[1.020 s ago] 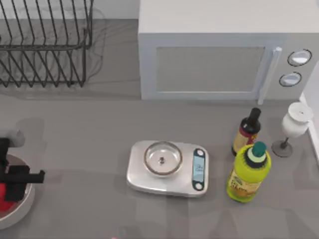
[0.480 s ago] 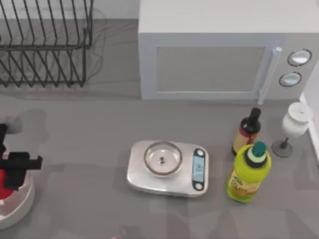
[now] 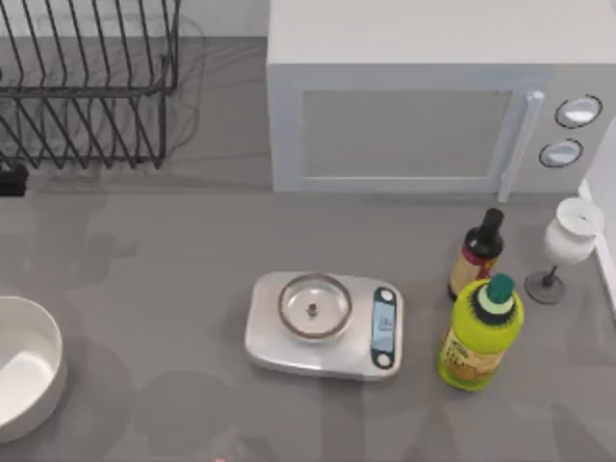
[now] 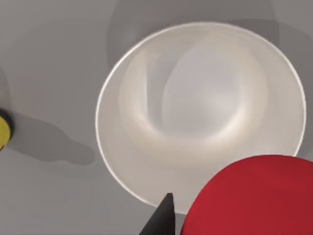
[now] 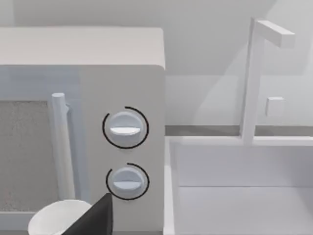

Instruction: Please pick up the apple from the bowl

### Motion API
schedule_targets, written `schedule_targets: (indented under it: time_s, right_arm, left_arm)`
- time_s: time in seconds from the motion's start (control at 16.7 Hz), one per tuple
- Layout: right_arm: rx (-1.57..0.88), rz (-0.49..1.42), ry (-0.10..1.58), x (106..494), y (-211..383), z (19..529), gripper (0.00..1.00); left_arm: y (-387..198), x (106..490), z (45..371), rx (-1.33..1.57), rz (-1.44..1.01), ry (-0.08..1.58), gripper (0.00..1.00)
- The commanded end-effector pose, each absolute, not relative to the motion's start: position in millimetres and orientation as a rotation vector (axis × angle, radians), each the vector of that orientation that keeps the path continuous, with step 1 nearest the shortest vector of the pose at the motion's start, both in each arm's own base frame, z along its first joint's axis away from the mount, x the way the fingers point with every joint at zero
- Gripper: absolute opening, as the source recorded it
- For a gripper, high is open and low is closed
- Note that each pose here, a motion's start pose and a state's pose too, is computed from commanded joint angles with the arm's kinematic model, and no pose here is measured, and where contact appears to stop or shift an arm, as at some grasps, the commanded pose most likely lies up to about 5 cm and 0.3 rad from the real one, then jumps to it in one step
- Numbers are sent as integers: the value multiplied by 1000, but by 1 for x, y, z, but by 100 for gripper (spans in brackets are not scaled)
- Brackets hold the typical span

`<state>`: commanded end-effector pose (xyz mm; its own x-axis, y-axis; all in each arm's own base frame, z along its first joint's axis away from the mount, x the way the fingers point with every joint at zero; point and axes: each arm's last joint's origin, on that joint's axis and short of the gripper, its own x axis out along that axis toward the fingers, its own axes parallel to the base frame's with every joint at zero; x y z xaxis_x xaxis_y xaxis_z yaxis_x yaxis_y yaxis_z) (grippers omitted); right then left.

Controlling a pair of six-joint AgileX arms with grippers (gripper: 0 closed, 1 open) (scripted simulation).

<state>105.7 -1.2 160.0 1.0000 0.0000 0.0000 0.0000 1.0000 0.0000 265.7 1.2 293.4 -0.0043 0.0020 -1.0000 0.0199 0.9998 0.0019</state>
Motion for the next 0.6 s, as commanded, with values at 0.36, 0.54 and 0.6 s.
schedule_targets:
  time_s: [0.36, 0.54, 0.6]
  right_arm:
    - [0, 0, 0, 106, -1, 160, 100]
    - [0, 0, 0, 106, -1, 160, 100]
    - [0, 0, 0, 106, -1, 160, 100]
  left_arm:
    - [1, 235, 371, 17, -14, 1538, 0]
    - [1, 232, 375, 17, -13, 1534, 0]
    - [1, 232, 375, 17, -13, 1534, 0]
